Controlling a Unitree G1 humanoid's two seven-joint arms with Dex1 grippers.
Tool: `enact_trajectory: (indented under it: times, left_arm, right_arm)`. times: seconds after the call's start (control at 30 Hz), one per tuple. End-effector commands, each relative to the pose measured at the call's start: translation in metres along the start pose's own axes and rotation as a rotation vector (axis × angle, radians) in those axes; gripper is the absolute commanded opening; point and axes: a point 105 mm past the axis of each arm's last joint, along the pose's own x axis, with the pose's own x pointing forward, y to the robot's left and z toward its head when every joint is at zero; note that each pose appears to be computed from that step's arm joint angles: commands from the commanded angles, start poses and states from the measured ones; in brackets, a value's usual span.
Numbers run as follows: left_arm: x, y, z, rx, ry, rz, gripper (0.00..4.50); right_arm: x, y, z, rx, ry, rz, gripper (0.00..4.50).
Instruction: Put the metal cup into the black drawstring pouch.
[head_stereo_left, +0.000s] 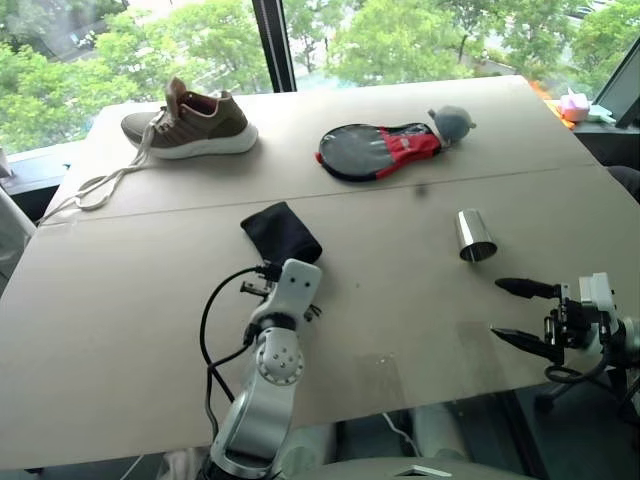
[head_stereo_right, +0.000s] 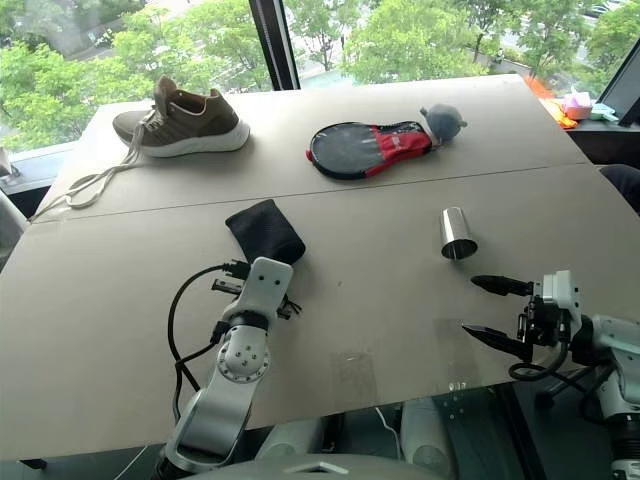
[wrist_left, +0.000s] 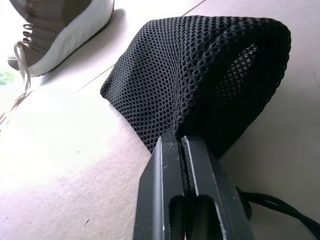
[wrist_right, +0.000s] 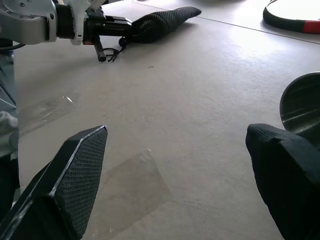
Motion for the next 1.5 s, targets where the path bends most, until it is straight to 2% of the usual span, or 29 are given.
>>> enact_trajectory:
  times: [0.03, 0.1, 0.17, 0.3, 0.53, 0.67, 0.7, 0.73, 0.77, 0.87, 0.97, 1.0, 1.07, 1.2, 1.37, 1.5]
  left_arm:
    - [0.006, 0.016, -0.001, 0.013, -0.017, 0.064, 0.10]
    - [0.007, 0.018, -0.003, -0.027, -0.003, 0.065, 0.10]
    - [0.006, 0.014, -0.006, -0.154, 0.036, 0.048, 0.10]
    - [0.007, 0.005, 0.005, -0.201, -0.014, -0.054, 0.10]
    - [0.011, 0.006, 0.011, -0.224, -0.052, -0.077, 0.10]
    - [0.011, 0.005, 0.018, -0.228, -0.084, -0.098, 0.10]
    - [0.011, 0.005, 0.020, -0.223, -0.093, -0.103, 0.00]
    - [0.012, 0.005, 0.021, -0.218, -0.103, -0.106, 0.00]
    - [0.012, 0.007, 0.024, -0.221, -0.119, -0.110, 0.00]
    - [0.017, 0.012, 0.033, -0.290, -0.145, -0.138, 0.00]
    - [0.021, 0.013, 0.039, -0.359, -0.153, -0.161, 0.00]
    - [0.022, 0.014, 0.041, -0.383, -0.156, -0.170, 0.00]
    - [0.027, 0.012, 0.045, -0.471, -0.141, -0.205, 0.00]
    - [0.035, 0.003, 0.059, -0.704, -0.118, -0.320, 0.00]
    - [0.041, -0.005, 0.077, -0.820, -0.112, -0.430, 0.00]
    - [0.031, -0.016, 0.092, -0.817, -0.164, -0.570, 0.00]
  right_arm:
    - [0.003, -0.008, 0.007, -0.049, -0.025, -0.053, 4.50]
    - [0.007, -0.019, 0.007, -0.034, -0.016, -0.150, 4.50]
    - [0.007, -0.034, 0.001, -0.089, 0.055, -0.265, 4.50]
    - [0.008, -0.053, -0.003, -0.154, 0.134, -0.422, 4.50]
    - [0.017, -0.081, 0.009, -0.182, 0.073, -0.605, 4.50]
    - [0.027, -0.090, 0.004, -0.145, 0.061, -0.650, 4.50]
    - [0.029, -0.093, 0.004, -0.138, 0.049, -0.675, 3.95]
    - [0.031, -0.095, 0.005, -0.130, 0.035, -0.689, 3.64]
    - [0.033, -0.095, 0.005, -0.119, 0.025, -0.693, 3.14]
    - [0.038, -0.094, 0.004, -0.121, 0.014, -0.687, 1.66]
    - [0.041, -0.093, 0.005, -0.126, 0.010, -0.685, 0.58]
    - [0.043, -0.093, 0.007, -0.138, 0.005, -0.681, 0.03]
    - [0.051, -0.091, 0.016, -0.178, -0.010, -0.660, 0.03]
    - [0.089, -0.073, 0.047, -0.243, -0.104, -0.521, 0.03]
    - [0.136, -0.032, 0.081, -0.270, -0.194, -0.280, 0.03]
    - [0.161, -0.012, 0.084, -0.326, -0.179, -0.171, 0.03]
